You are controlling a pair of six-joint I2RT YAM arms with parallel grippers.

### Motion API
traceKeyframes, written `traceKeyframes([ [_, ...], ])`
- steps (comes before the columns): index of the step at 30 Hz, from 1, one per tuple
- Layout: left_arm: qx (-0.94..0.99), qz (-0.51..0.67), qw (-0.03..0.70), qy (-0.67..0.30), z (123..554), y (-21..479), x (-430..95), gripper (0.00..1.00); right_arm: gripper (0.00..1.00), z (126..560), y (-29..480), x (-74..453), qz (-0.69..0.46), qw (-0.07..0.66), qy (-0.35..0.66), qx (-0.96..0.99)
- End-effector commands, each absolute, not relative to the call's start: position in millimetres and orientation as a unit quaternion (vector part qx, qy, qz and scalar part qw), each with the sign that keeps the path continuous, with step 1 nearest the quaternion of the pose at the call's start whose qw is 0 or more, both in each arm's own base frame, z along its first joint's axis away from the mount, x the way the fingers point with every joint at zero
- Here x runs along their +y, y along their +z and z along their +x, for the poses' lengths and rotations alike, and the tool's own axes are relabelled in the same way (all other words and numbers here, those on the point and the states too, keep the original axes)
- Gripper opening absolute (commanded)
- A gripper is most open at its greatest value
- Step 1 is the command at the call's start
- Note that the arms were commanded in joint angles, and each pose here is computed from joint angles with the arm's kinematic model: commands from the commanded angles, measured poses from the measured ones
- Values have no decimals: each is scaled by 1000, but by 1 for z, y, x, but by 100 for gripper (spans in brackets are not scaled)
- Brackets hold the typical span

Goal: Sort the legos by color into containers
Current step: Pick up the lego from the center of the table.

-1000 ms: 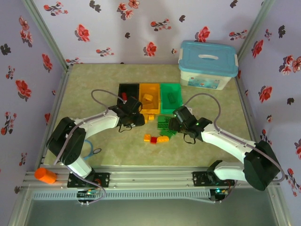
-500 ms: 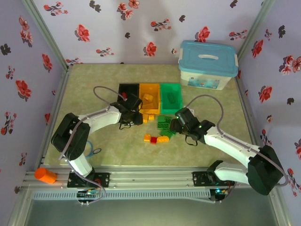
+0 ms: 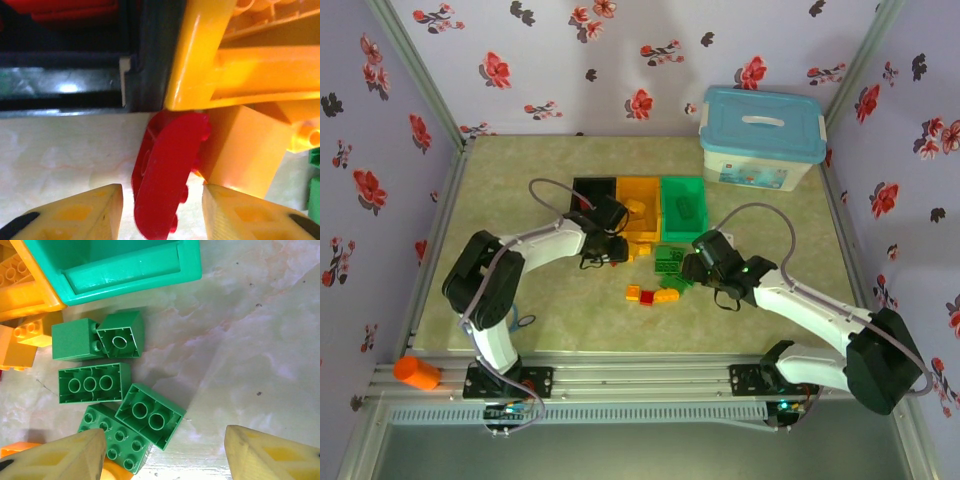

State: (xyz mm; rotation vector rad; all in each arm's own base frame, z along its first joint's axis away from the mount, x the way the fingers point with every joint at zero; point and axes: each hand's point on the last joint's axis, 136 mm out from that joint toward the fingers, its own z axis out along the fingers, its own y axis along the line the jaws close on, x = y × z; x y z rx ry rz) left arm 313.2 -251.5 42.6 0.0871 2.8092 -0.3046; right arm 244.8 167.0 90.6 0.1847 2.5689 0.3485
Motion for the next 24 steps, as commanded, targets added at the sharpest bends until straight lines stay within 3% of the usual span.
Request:
traceKeyframes([
  [1, 984, 34, 145, -98, 318, 35, -250, 43, 64, 247, 89, 160, 85, 276, 122, 950],
  [13, 987, 33, 137, -83, 315, 27, -242, 28, 64, 246, 88, 159, 86, 277, 121, 949],
  [19, 982, 25, 167, -82, 308, 53, -230, 18, 64, 248, 89, 161, 86, 277, 122, 949],
  [24, 975, 16, 203, -87, 319, 89, -216, 17, 64, 250, 89, 164, 85, 276, 124, 949],
])
